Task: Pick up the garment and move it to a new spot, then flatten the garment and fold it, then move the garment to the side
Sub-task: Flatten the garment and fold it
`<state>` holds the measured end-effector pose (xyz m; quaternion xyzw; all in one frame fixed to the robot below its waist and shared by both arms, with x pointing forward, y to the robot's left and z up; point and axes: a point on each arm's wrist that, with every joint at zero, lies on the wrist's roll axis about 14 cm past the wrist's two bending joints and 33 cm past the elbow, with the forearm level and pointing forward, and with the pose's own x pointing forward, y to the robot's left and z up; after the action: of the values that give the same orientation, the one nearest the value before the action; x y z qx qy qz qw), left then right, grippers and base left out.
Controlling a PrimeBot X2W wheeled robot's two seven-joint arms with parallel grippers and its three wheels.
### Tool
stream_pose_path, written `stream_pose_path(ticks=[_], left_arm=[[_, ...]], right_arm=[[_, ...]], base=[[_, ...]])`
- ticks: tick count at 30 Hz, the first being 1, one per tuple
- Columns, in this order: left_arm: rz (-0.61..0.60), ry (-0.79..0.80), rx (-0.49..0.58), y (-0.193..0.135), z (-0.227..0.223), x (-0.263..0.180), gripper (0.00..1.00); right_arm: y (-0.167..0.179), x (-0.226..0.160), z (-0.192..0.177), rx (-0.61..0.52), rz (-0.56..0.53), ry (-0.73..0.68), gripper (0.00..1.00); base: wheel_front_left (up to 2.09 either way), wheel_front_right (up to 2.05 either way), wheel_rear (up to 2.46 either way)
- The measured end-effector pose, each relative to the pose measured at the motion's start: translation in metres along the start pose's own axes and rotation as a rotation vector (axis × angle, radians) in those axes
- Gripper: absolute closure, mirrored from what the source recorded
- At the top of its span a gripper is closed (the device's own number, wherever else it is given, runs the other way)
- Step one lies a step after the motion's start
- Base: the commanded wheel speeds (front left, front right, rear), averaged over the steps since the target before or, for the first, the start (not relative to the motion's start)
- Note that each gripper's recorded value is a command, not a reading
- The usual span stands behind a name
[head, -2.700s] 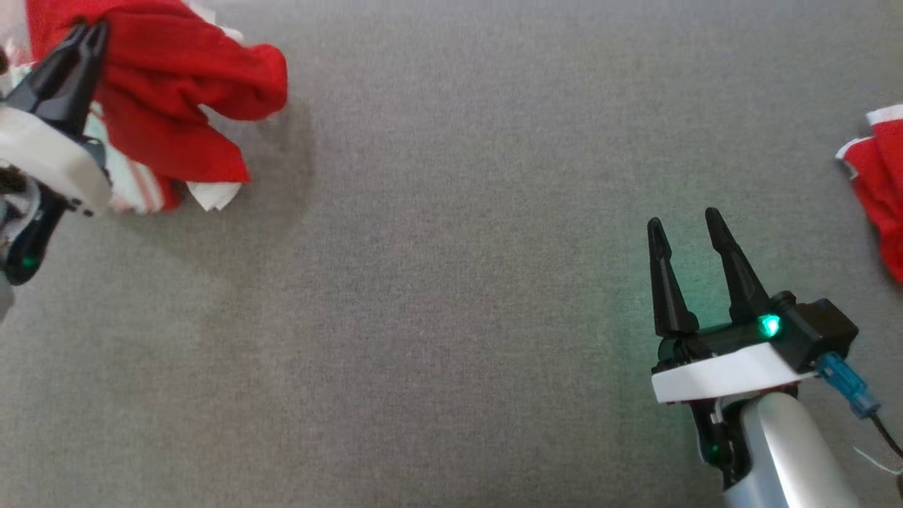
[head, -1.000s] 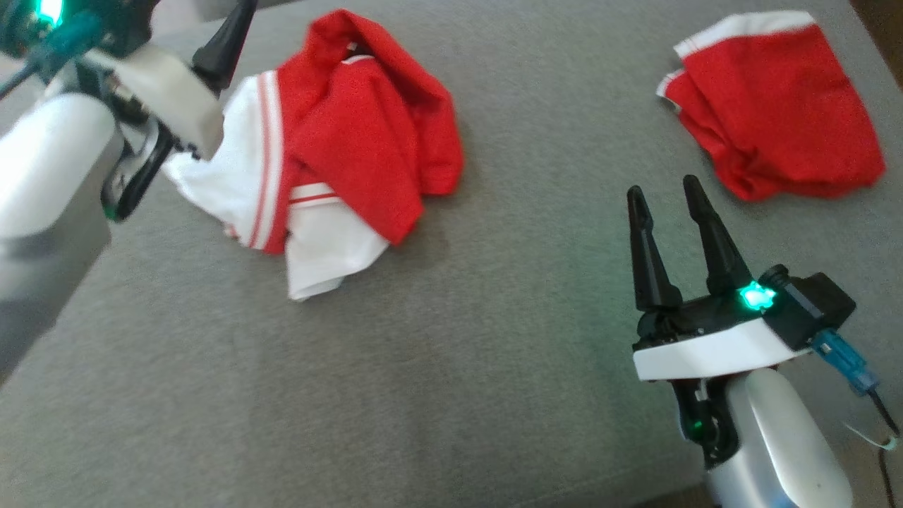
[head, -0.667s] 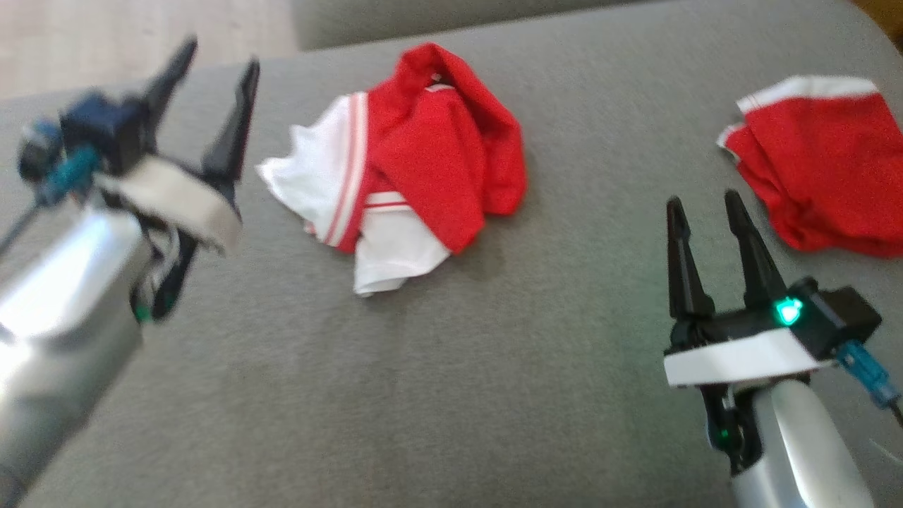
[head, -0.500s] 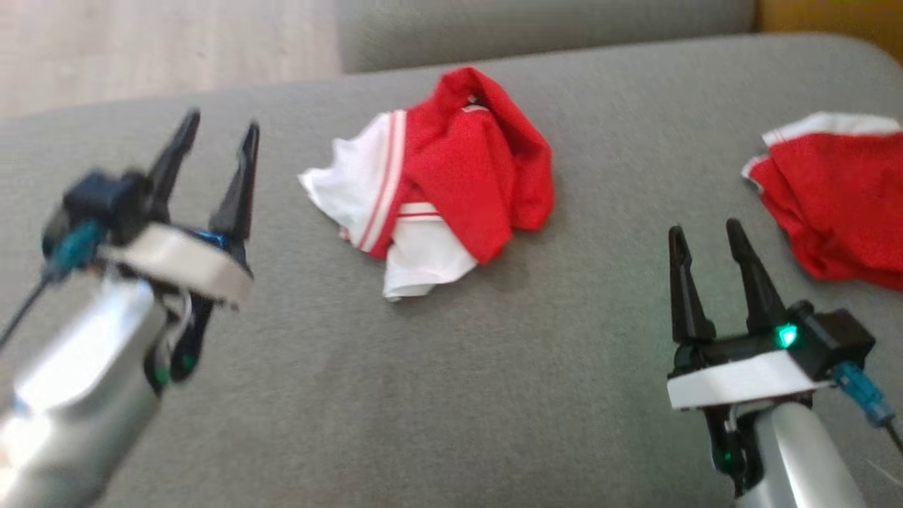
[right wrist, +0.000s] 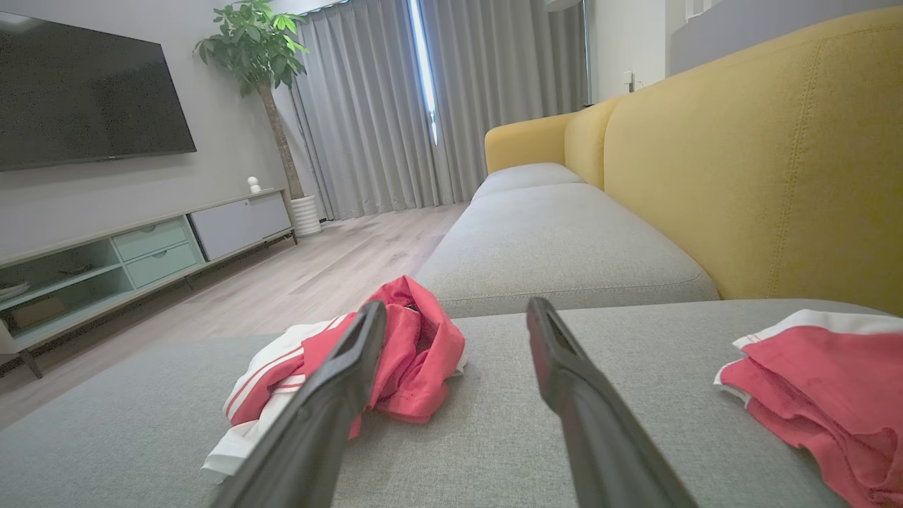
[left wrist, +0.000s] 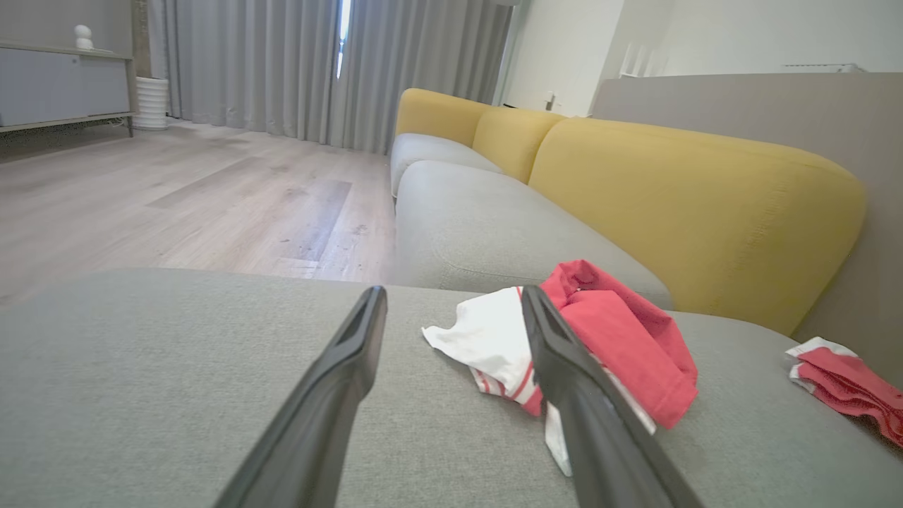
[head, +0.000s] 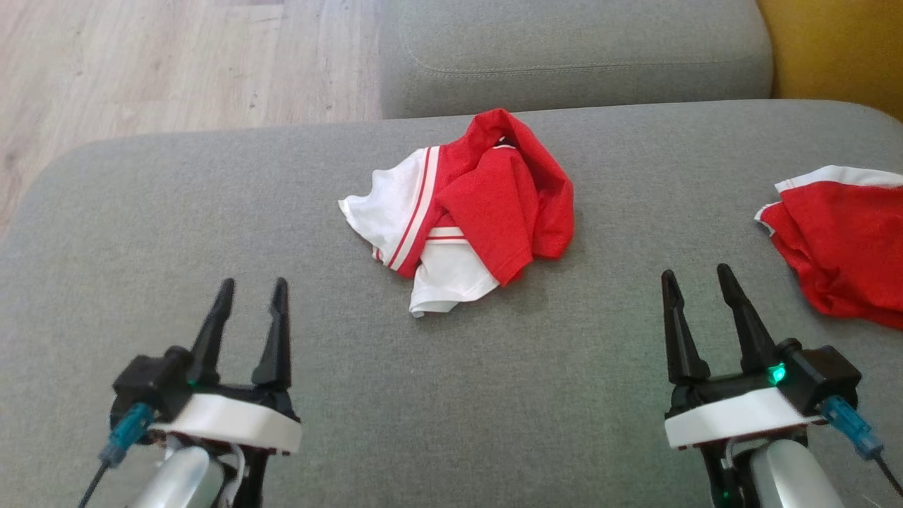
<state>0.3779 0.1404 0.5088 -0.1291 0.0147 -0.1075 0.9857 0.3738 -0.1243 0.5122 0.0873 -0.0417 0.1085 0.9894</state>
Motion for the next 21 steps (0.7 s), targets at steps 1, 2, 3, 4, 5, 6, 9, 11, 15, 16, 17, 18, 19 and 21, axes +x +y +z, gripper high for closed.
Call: stream_pose_path(ticks=[1,2,3,4,5,6,9,11,15,16,17,18,19,21], left_arm=[[-0.012,-0.001,0.001,-0.003,-0.001,0.0,0.0],[-0.025,-0.004,0.002,-0.007,-0.001,0.001,0.0],[-0.035,-0.007,0.004,-0.009,-0.001,0.002,0.0],[-0.041,-0.008,0.005,-0.01,-0.002,0.003,0.0],[-0.049,-0.004,0.007,-0.012,-0.003,0.004,0.0],[-0.059,0.002,0.01,-0.013,-0.006,0.005,0.0],[-0.095,0.042,0.013,-0.021,-0.02,0.009,0.0],[-0.141,0.084,0.019,-0.032,-0.032,0.013,0.0],[-0.262,0.172,0.028,-0.065,-0.052,0.027,0.0],[-0.294,0.204,0.036,-0.073,-0.059,0.028,0.0],[-0.322,0.233,0.043,-0.08,-0.066,0.03,0.0],[-0.344,0.264,0.052,-0.086,-0.074,0.03,0.0],[-0.365,0.299,0.061,-0.091,-0.083,0.03,0.0],[-0.387,0.357,0.081,-0.095,-0.099,0.029,0.0]], right_arm=[[0.0,0.0,0.0,0.0,0.001,0.0,0.0],[0.001,-0.001,0.0,0.0,0.002,0.0,0.0],[0.001,-0.001,0.0,0.0,0.001,0.0,0.0],[0.0,-0.001,0.0,0.002,0.0,0.001,0.0],[0.0,-0.002,-0.001,0.005,-0.003,0.003,0.0],[-0.001,-0.002,-0.002,0.008,-0.005,0.005,0.0],[-0.004,-0.003,-0.005,0.01,-0.014,0.015,0.0],[-0.007,-0.002,-0.008,0.011,-0.022,0.022,0.0],[-0.013,-0.002,-0.015,0.014,-0.042,0.044,0.0],[-0.015,-0.001,-0.016,0.014,-0.046,0.046,0.0],[-0.017,0.0,-0.016,0.013,-0.051,0.047,0.0],[-0.019,0.002,-0.016,0.012,-0.054,0.045,0.0],[-0.02,0.004,-0.015,0.011,-0.057,0.041,0.0],[-0.023,0.007,-0.015,0.009,-0.063,0.04,0.0]], base=[[0.0,0.0,0.0],[0.0,0.0,0.0],[0.0,0.0,0.0],[0.0,0.0,0.0],[0.0,0.0,0.0],[0.0,0.0,0.0],[0.0,0.0,0.0],[0.0,0.0,0.0],[0.0,0.0,0.0],[0.0,0.0,0.0],[0.0,0.0,0.0],[0.0,0.0,0.0],[0.0,0.0,0.0],[0.0,0.0,0.0]])
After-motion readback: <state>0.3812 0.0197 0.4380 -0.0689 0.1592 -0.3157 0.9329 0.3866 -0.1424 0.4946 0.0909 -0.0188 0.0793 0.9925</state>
